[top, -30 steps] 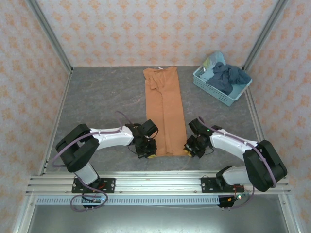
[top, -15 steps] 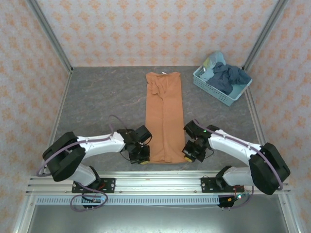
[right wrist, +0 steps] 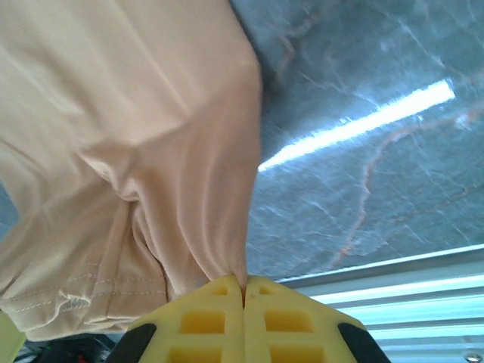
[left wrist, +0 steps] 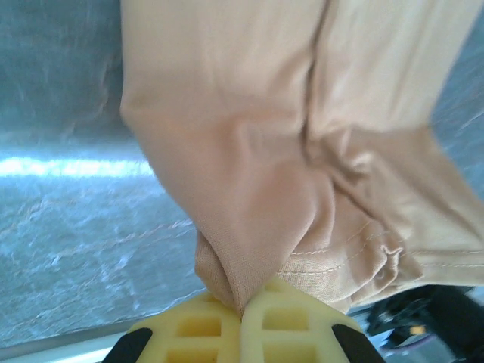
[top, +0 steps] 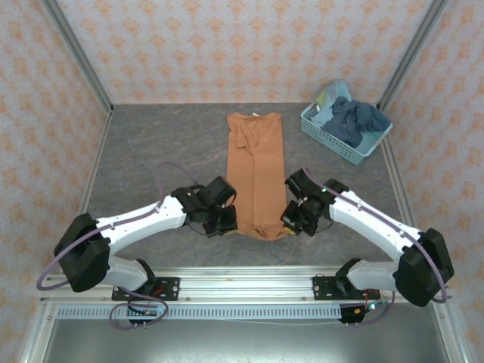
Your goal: Fold and stack the t-shirts
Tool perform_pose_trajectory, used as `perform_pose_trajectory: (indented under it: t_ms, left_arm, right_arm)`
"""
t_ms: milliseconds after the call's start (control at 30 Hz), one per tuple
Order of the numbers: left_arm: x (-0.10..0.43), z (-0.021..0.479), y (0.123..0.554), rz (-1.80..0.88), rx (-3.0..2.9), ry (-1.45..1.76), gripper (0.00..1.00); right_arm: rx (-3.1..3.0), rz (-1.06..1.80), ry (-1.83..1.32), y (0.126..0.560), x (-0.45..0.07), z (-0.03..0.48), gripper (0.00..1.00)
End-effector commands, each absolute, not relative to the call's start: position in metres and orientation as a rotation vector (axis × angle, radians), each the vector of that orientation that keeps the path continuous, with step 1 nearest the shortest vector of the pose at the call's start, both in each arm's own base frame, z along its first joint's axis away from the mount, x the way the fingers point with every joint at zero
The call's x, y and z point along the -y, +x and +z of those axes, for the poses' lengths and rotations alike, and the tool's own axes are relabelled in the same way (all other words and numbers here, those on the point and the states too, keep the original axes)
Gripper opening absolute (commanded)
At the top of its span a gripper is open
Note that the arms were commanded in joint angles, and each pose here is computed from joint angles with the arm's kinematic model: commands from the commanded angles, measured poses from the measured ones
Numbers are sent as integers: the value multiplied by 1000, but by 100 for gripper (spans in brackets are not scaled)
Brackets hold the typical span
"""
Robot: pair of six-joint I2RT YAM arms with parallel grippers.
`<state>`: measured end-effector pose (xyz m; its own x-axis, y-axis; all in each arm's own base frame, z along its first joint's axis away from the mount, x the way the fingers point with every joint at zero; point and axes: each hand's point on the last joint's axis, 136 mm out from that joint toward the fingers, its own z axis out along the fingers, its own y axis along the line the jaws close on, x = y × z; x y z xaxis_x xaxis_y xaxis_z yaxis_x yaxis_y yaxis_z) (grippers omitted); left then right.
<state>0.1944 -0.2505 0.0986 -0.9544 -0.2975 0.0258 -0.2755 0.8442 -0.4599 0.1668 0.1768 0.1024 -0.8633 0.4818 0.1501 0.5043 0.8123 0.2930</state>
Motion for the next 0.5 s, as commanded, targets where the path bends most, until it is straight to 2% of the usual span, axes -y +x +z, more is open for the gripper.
perform_pose_trajectory:
  t_ms: [0,467]
  left_arm:
    - [235,111,221,-663,-2913,-524,0]
    - [229,133,355,-701,-2788,-629,0]
  right_arm:
    - [2989,-446,-856,192,-169,111,0]
    - [3113,-484,-927,333,-174,139,0]
